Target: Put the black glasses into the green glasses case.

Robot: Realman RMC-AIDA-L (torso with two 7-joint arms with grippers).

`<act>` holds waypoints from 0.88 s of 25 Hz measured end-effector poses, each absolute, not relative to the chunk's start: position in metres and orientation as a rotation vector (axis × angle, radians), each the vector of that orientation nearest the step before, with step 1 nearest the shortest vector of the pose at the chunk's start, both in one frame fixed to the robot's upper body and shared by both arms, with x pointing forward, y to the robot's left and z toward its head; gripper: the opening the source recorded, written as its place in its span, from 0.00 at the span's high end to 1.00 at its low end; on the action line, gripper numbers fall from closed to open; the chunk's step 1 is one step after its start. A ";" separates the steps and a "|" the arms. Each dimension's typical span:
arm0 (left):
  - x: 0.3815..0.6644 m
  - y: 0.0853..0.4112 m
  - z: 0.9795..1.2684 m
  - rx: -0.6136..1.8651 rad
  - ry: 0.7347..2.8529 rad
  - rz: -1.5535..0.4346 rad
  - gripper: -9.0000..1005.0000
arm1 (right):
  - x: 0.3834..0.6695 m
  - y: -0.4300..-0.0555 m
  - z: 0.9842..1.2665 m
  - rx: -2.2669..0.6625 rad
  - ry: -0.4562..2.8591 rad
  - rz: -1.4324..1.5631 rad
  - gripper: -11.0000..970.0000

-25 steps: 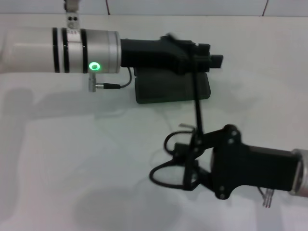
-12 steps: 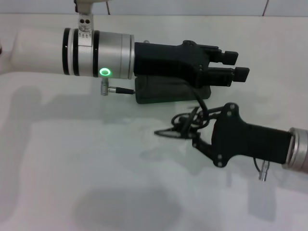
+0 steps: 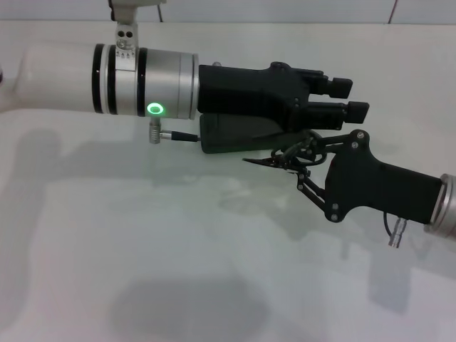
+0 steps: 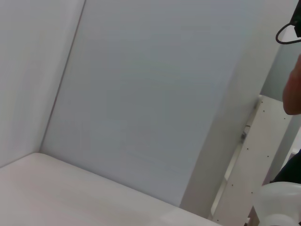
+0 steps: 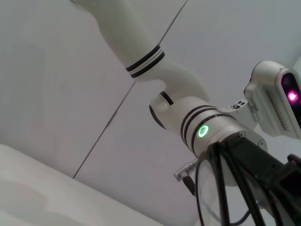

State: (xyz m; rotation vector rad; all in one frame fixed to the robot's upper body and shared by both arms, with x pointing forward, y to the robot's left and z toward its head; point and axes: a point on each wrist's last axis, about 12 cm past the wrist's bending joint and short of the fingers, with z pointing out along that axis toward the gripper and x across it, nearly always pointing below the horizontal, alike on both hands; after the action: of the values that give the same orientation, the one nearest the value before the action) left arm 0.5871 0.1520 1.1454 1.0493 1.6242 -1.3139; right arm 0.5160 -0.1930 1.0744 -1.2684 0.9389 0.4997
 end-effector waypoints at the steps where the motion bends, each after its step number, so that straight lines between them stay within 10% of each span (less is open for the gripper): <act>1: 0.587 0.152 1.146 1.048 1.625 -1.315 0.44 | 0.517 -0.193 1.074 -1.269 0.942 0.496 0.86; 22: 0.594 0.182 1.137 0.951 1.646 -1.171 0.44 | 0.518 -0.204 1.074 -1.238 0.964 0.467 0.86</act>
State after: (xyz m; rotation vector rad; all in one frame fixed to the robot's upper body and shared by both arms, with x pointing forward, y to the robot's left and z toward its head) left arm 0.5945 0.1817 1.1366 0.9509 1.6455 -1.1713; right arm 0.5176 -0.2043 1.0744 -1.2384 0.9642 0.4667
